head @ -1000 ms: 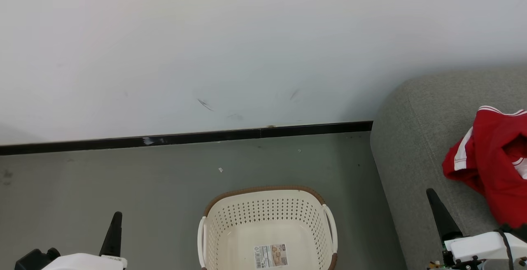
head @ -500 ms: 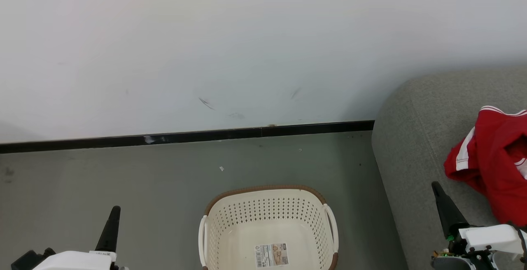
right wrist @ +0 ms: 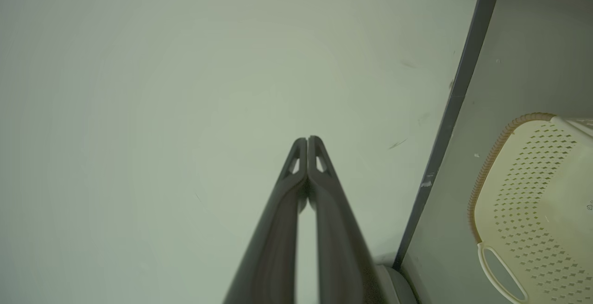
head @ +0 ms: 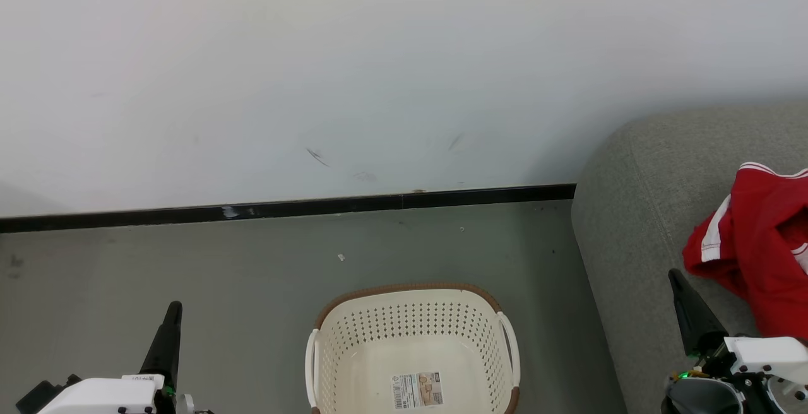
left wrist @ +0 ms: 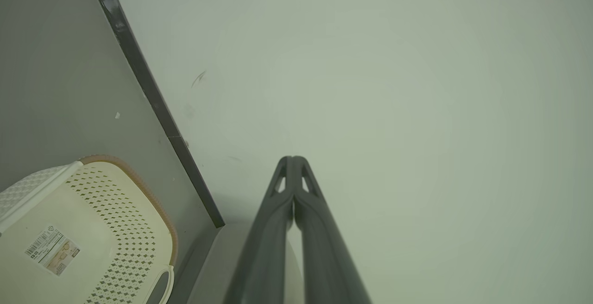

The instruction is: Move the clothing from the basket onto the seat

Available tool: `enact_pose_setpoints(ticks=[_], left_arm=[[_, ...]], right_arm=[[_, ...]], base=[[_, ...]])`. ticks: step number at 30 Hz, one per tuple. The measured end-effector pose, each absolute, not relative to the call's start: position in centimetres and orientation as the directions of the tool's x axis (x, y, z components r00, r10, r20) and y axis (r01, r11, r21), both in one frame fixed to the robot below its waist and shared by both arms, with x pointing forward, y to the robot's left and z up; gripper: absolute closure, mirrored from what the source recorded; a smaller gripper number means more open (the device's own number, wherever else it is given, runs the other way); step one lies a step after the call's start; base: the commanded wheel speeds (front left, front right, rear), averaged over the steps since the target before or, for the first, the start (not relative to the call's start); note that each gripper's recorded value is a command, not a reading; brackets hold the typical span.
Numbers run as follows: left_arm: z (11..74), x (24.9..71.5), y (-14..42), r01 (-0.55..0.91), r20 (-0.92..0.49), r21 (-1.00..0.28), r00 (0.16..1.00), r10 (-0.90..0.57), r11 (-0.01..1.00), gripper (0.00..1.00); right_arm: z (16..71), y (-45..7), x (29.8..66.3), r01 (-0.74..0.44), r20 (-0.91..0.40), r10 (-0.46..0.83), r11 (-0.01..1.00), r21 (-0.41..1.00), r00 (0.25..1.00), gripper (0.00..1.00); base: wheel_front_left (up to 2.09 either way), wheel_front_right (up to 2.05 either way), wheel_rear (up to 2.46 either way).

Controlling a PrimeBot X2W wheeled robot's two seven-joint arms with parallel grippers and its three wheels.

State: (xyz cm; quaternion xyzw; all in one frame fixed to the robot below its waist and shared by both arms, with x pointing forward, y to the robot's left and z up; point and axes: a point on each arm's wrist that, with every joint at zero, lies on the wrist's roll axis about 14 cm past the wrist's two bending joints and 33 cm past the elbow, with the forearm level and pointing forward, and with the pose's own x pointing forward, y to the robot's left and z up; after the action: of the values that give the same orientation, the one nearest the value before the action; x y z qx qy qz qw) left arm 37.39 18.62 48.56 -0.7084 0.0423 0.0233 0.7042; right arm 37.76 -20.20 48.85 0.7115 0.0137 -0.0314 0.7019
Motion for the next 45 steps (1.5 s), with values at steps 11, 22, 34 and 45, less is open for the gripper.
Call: enact_pose_setpoints(ticks=[11,22,34,45], left_arm=[[48.90,37.68,18.64,-0.083,-0.082,-0.997,0.996,-0.026,-0.006,1.00],[48.87,37.67,18.65,-0.082,-0.082,-0.997,0.996,-0.026,-0.007,1.00],[48.80,37.65,18.66,-0.084,-0.084,-0.996,0.996,-0.025,-0.007,1.00],[48.76,37.63,18.65,-0.083,-0.083,-0.997,0.996,-0.026,-0.007,1.00]], right_arm=[[48.77,-20.26,37.85,0.067,-0.067,-0.026,-0.014,0.998,0.997,1.00],[48.70,-20.29,37.83,0.069,-0.069,-0.026,-0.014,0.998,0.997,1.00],[48.68,-20.30,37.83,0.070,-0.070,-0.027,-0.013,0.997,0.997,1.00],[48.66,-20.30,37.83,0.070,-0.071,-0.026,-0.013,0.997,0.997,1.00]], base=[[0.00,0.00,0.00],[0.00,0.00,0.00],[0.00,0.00,0.00],[0.00,0.00,0.00]])
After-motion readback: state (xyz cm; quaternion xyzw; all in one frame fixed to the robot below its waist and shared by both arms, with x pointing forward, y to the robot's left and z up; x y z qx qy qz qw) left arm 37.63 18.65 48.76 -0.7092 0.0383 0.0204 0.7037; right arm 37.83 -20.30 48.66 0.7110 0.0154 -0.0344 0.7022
